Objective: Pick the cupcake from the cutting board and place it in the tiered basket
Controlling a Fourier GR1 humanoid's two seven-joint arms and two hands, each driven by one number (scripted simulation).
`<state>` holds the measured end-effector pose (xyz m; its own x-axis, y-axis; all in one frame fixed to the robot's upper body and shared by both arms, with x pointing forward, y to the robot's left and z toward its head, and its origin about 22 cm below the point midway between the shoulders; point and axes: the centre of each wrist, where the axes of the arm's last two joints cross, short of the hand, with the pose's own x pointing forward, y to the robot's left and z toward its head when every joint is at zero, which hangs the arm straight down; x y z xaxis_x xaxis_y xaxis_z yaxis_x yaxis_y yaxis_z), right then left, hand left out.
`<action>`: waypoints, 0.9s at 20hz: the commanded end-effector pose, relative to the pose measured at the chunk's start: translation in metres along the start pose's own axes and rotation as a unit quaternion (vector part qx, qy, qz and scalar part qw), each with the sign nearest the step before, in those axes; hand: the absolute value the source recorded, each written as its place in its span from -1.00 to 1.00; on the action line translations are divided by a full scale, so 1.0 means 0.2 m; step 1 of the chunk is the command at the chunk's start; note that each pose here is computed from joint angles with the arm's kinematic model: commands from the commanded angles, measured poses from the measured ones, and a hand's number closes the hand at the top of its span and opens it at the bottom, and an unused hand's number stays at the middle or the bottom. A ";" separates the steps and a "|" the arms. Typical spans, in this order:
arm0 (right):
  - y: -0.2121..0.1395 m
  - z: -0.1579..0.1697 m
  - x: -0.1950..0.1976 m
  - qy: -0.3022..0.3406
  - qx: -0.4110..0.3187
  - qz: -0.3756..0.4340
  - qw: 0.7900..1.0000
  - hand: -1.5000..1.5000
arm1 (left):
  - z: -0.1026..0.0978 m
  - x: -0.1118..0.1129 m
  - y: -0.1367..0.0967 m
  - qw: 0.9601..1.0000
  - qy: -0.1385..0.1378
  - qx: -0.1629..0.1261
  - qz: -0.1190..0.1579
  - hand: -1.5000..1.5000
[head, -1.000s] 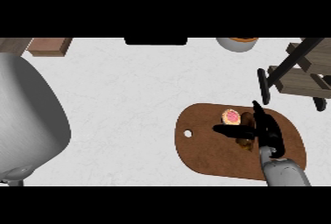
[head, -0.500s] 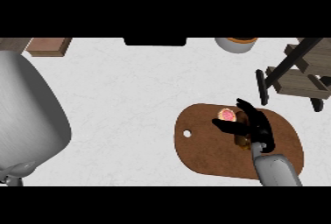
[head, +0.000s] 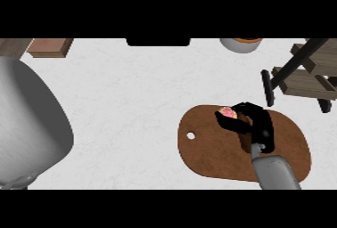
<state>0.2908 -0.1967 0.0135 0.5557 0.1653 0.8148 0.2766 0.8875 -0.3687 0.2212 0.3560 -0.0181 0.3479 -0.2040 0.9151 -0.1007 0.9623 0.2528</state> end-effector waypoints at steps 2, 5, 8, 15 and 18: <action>-0.03 0.01 -0.03 0.010 -0.047 -0.010 0.999 1.00 | -0.07 0.06 0.08 1.000 0.006 -0.003 0.009 0.00; 0.13 0.22 0.20 -0.123 0.005 0.190 0.974 1.00 | -0.01 0.01 0.01 1.000 0.012 -0.010 -0.001 0.00; 0.25 0.35 0.29 -0.220 0.054 0.344 0.911 1.00 | -0.02 0.04 -0.02 1.000 0.003 -0.027 -0.011 0.00; 0.19 0.87 0.70 -0.289 -0.037 0.382 0.877 1.00 | 0.03 -0.04 0.04 1.000 0.028 -0.002 0.000 0.00; 0.12 1.01 0.83 -0.317 -0.098 0.364 0.870 1.00 | 0.05 -0.08 0.03 0.999 0.035 0.011 -0.004 0.00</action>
<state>0.2554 -0.0742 0.1810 0.0272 0.8920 0.4512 0.0650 0.4489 -0.8912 0.2145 0.3615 -0.0201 0.3872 -0.2014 0.8997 -0.1047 0.9599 0.2599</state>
